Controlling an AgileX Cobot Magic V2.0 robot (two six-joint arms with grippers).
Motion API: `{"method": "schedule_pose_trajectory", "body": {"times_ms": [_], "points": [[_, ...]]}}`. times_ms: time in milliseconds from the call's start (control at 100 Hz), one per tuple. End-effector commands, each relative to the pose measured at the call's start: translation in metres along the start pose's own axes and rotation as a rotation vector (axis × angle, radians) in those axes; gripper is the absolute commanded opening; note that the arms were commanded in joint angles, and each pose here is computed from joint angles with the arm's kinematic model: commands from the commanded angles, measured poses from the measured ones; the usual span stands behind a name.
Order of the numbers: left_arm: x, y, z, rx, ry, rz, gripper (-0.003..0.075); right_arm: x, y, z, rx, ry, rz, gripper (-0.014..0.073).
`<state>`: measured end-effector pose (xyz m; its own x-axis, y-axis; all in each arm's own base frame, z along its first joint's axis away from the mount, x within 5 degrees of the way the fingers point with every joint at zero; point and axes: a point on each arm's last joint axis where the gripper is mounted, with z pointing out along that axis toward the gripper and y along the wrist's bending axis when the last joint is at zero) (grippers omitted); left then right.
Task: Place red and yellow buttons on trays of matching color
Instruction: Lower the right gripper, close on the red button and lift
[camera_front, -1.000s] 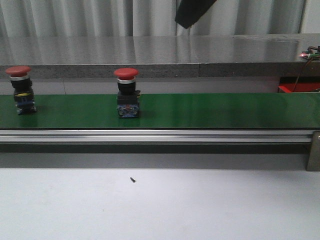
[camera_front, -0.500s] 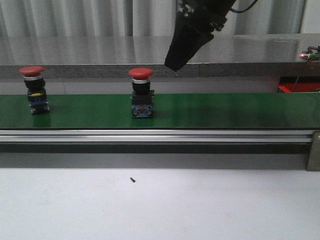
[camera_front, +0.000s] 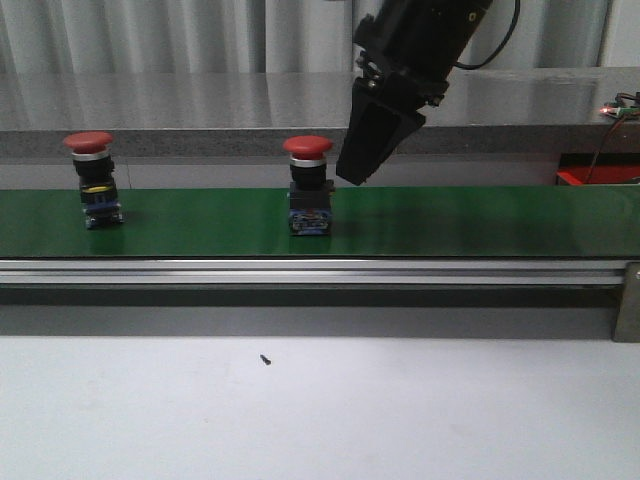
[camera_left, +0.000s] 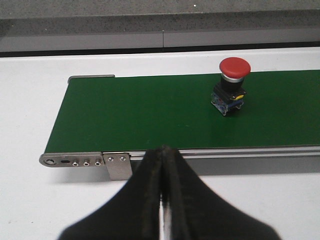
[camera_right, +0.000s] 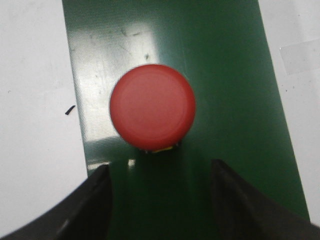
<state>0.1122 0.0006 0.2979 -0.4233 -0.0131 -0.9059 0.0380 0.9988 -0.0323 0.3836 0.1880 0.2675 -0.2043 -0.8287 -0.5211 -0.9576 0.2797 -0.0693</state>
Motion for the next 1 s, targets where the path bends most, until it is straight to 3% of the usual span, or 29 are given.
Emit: {"method": "schedule_pose_trajectory", "body": {"times_ms": [0, 730, 820, 990], "points": [[-0.0144, 0.0009, -0.0039, -0.015, -0.095, -0.011, -0.0020, -0.0150, -0.0002, -0.0310, 0.069, -0.082, -0.021, 0.0441], [-0.0144, 0.0009, -0.0039, -0.015, -0.095, -0.011, -0.0020, -0.0159, 0.0004, -0.0307, 0.067, -0.086, -0.021, 0.0435], [-0.0144, 0.0009, -0.0039, -0.015, -0.095, -0.011, -0.0020, -0.0159, 0.0004, -0.0307, 0.067, -0.086, -0.021, 0.0373], [-0.0144, 0.0009, -0.0039, -0.015, -0.095, -0.011, -0.0020, -0.0155, 0.0003, -0.0307, 0.069, -0.081, -0.024, 0.0162]]}}
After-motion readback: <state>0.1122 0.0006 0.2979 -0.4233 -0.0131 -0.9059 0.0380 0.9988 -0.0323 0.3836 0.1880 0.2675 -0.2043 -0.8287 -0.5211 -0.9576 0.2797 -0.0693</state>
